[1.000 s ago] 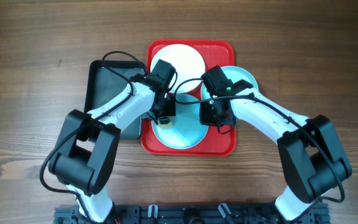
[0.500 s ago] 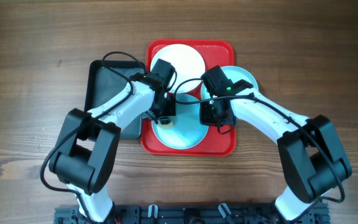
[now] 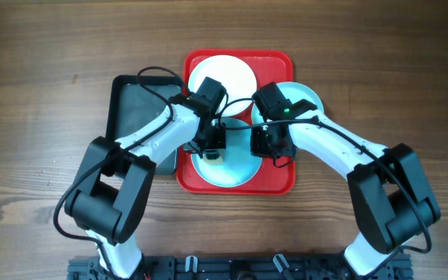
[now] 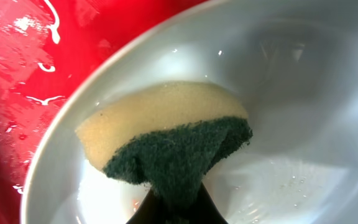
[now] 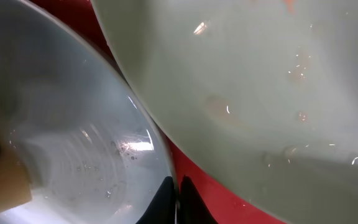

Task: Clean dirty plates on tray and stack at the side
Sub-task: 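Scrub the lower blue plate with the sponge while the right gripper holds the plate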

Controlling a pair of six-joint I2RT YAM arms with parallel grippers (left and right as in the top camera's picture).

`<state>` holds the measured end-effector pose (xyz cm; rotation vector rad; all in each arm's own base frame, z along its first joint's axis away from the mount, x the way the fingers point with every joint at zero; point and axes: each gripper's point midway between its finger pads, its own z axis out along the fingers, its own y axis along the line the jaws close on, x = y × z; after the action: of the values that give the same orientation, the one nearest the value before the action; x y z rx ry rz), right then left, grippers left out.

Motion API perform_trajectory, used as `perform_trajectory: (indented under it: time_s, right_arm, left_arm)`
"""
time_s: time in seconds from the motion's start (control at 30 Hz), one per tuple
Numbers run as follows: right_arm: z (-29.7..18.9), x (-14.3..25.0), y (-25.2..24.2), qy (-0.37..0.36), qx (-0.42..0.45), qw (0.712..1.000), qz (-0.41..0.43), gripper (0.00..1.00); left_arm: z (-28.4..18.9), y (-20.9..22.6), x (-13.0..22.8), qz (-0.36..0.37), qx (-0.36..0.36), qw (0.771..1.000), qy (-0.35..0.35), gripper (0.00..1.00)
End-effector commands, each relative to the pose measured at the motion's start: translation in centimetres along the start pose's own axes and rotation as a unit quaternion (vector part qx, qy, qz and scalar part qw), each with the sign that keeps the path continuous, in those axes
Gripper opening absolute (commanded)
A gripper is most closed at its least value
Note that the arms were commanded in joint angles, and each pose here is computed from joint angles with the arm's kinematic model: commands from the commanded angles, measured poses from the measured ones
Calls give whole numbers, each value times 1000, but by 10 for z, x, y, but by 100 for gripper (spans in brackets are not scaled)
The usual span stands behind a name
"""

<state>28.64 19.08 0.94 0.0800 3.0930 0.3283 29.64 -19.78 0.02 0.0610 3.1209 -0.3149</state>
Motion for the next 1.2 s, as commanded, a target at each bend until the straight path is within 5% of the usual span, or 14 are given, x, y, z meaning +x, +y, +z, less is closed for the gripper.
perform_trajectory:
  time_s: [0.0,1.17]
  right_arm:
    - [5,3,10,9,-21,1000,-1,4]
    - [5,1,11,5,-24,1000,-2,4]
  left_arm:
    - [41,-9,56,-3,31,993,113,6]
    - [38,-50,69,12,110,984,140,4]
